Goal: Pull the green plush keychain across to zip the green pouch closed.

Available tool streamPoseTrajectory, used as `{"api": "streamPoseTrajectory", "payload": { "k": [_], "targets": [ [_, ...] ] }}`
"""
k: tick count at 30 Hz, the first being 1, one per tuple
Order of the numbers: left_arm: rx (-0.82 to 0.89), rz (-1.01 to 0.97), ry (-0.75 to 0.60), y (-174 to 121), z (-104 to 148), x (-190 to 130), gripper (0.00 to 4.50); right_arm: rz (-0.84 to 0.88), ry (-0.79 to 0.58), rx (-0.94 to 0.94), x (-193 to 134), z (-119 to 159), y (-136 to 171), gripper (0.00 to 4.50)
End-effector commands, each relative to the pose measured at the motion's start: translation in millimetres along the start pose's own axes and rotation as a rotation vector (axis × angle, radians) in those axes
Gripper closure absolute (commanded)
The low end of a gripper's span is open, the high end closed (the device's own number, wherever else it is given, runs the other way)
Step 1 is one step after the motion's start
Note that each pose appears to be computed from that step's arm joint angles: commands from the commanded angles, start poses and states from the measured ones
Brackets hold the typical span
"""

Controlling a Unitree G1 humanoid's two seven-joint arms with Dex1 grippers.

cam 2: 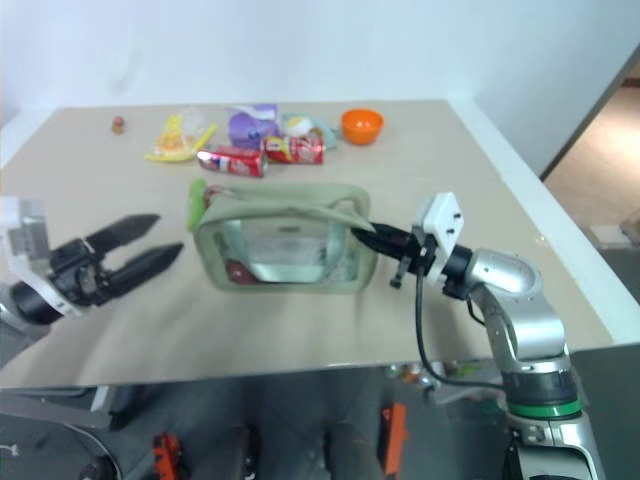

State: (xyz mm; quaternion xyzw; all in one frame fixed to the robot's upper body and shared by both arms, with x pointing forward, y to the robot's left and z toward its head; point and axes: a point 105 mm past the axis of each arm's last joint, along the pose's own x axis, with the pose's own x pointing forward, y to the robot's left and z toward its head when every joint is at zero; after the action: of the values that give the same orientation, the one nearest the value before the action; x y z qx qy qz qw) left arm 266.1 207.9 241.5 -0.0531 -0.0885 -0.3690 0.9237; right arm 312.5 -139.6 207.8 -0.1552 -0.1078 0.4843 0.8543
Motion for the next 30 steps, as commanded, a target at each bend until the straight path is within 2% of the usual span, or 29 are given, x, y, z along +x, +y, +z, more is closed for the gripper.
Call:
{"api": "streamPoseTrajectory", "payload": {
  "k": [1, 4, 8, 13, 16, 20, 21, 25, 30],
  "targets": [
    [0.08, 0.068, 0.002, 25.7, 5.0, 1.3, 0.0, 0.047, -0.027, -0.044, 5.8, 10.4, 7.7, 4.43],
    [0.076, 0.049, -0.011, 33.2, 1.3, 13.4, 0.0, 0.051, -0.035, -0.054, 8.2, 13.9, 9.0, 4.43],
    [0.026, -0.045, -0.002, 29.4, -12.4, 31.0, 0.0, 0.047, -0.044, -0.069, 9.8, 20.1, 10.5, 4.43],
    [-0.034, -0.103, 0.028, 28.1, -21.0, 38.6, 0.0, 0.034, -0.033, -0.078, 7.2, 19.2, 11.0, 4.43],
    [-0.044, -0.104, 0.035, 31.3, -24.6, 40.6, 0.71, 0.028, -0.03, -0.083, 5.7, 18.0, 11.3, 4.5],
    [-0.058, -0.094, -0.005, 34.9, -19.0, 43.9, 2.04, 0.022, -0.023, -0.085, 3.4, 16.8, 11.2, 4.5],
    [-0.071, -0.087, -0.016, 36.5, -17.5, 44.3, 2.51, 0.022, -0.022, -0.086, 2.9, 16.6, 11.2, 4.5],
    [-0.069, -0.081, 0.02, 38.8, -24.9, 46.2, 3.82, 0.015, -0.016, -0.09, 1.6, 15.3, 9.3, 4.5],
    [-0.066, -0.108, 0.06, 33.3, -36.2, 51.6, 3.82, 0.011, -0.012, -0.092, 0.2, 14.7, 8.2, 4.5]
  ]
}}
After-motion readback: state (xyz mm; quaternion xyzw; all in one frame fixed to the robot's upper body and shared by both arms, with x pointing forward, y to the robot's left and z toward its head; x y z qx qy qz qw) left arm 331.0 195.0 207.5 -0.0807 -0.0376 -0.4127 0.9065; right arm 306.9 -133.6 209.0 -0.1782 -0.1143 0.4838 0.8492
